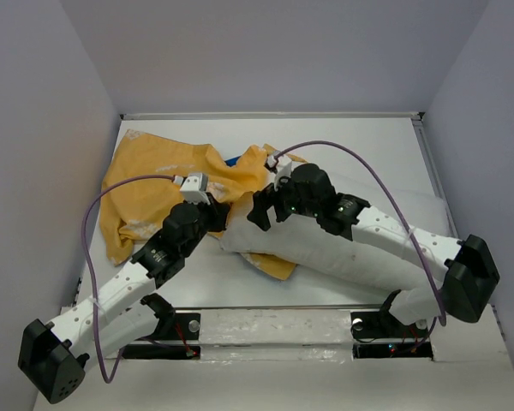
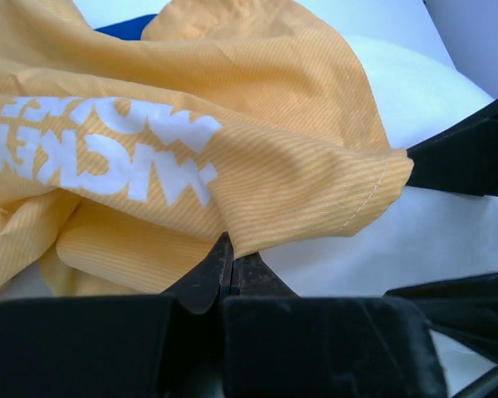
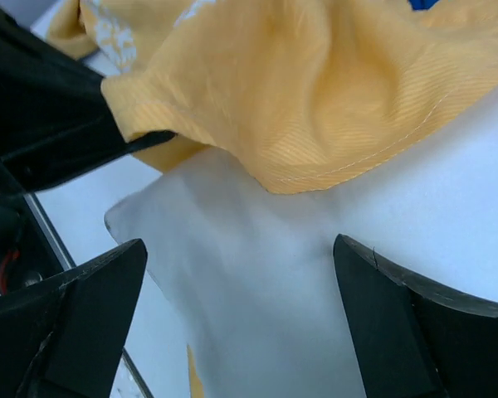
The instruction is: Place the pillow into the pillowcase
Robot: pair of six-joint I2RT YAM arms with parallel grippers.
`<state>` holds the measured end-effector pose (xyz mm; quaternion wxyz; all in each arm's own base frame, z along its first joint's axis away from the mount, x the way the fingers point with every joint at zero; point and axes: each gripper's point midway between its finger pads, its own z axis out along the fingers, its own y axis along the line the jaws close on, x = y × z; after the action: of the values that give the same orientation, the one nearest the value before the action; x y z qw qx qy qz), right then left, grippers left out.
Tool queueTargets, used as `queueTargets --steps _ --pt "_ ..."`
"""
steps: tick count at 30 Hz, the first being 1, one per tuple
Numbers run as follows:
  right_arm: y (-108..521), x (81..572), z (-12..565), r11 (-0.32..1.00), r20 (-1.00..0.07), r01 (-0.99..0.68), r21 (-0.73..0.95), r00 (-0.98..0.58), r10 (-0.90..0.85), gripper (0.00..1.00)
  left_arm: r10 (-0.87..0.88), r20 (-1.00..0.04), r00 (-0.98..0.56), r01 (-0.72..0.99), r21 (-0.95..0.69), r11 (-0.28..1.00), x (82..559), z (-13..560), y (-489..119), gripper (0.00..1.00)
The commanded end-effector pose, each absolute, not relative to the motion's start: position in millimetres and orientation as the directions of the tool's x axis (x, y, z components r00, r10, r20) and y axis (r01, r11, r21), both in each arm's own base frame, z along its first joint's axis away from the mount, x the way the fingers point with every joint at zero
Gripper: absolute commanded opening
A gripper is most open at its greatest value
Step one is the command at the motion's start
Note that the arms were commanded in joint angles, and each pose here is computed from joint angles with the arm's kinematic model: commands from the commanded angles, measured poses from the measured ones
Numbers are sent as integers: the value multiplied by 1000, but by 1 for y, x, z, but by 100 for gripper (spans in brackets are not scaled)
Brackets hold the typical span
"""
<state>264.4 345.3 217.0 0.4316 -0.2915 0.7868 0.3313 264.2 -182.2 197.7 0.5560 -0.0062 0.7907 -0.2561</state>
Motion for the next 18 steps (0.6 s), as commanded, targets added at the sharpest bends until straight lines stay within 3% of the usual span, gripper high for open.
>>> queueTargets --steps 1,4,5,7,8,9,10,15,18 --pt "326 226 143 557 -738 -819 140 -461 -492 100 -321 -866 -383 350 -458 817 258 215 -196 0" --pt "338 229 120 529 -686 -846 72 -427 -589 98 -318 -862 -395 375 -467 800 255 218 -202 0" --pt "339 233 115 534 -669 -843 61 -431 -605 93 -316 -857 -406 395 -476 786 252 219 -206 0" --pt "353 246 114 554 -669 -831 59 -445 -595 59 -312 -855 -414 411 -482 773 250 221 -209 3" --pt "363 259 127 574 -706 -818 45 -432 -561 19 -307 -853 -422 420 -484 768 247 222 -210 4" --pt "363 265 122 602 -705 -798 34 -446 -551 0 -300 -853 -426 421 -481 769 246 220 -210 4" --pt "368 275 133 646 -730 -763 41 -464 -501 0 -299 -853 -428 420 -480 770 245 220 -209 0" --pt "354 326 218 849 -915 -511 136 -393 -90 0 -285 -840 -461 384 -479 789 235 203 -198 0" --pt "323 344 254 914 -948 -360 190 -308 76 0 -286 -825 -487 365 -490 792 227 195 -193 0"
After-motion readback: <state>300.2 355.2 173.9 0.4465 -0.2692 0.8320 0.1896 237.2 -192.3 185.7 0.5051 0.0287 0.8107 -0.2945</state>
